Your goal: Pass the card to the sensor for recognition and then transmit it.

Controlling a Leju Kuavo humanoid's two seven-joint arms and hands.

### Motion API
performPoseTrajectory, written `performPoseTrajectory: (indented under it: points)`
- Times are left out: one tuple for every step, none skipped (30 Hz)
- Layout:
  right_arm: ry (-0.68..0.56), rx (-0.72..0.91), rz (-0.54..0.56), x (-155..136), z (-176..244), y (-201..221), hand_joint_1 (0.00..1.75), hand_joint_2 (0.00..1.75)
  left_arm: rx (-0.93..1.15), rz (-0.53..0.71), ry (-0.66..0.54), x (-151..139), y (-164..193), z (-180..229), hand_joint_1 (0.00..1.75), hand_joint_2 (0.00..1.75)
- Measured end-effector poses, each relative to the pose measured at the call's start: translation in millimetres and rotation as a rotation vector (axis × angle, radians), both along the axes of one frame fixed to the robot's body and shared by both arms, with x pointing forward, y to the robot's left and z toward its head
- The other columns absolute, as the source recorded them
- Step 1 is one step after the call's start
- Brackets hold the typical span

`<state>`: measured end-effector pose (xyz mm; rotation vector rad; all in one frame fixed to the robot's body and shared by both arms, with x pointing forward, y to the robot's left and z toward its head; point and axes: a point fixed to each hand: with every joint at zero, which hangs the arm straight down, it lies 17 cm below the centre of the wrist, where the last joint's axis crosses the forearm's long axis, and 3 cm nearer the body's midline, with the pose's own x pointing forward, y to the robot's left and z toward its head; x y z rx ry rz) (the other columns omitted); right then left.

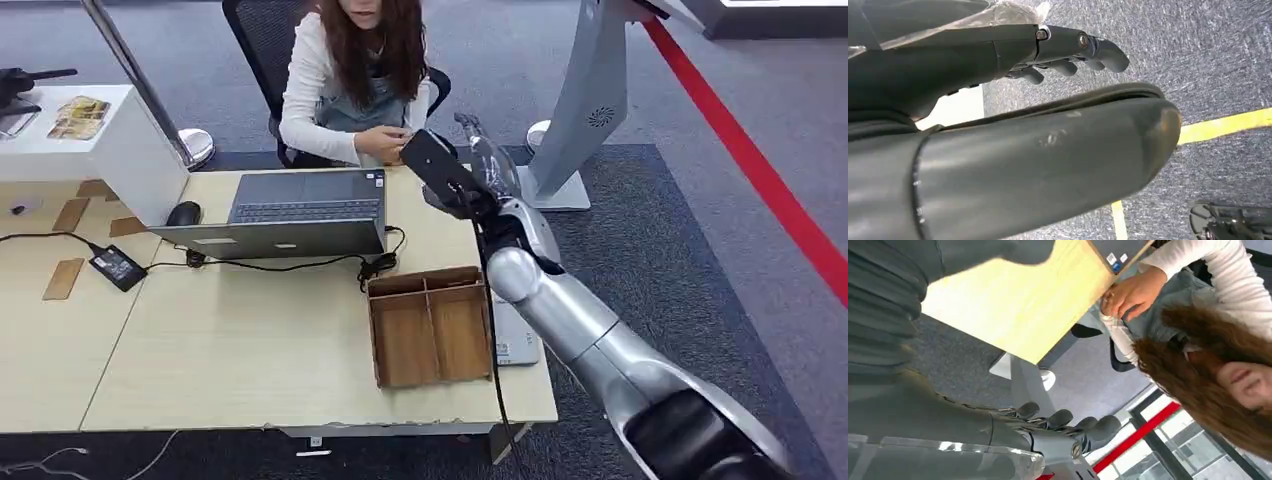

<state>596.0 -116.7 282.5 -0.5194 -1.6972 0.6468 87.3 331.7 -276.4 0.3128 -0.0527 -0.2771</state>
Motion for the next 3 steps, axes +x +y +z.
performPoseTrajectory:
  points:
    - [-0.006, 0.014, 0.003, -1.7, 3.8, 0.2, 0.0, 1.75, 0.0, 0.003, 0.0, -0.2, 0.0, 0.0, 0.0, 0.0]
    - [-0.016, 0.028, 0.005, -3.7, 8.8, -0.5, 0.0, 1.75, -0.001, 0.005, 0.001, -0.5, -0.3, -0.1, 0.0, 0.0]
    - [-0.027, 0.046, 0.008, -6.1, 14.7, -0.8, 0.0, 1.75, -0.001, 0.008, 0.001, -1.0, -0.2, -0.1, 0.0, 0.0]
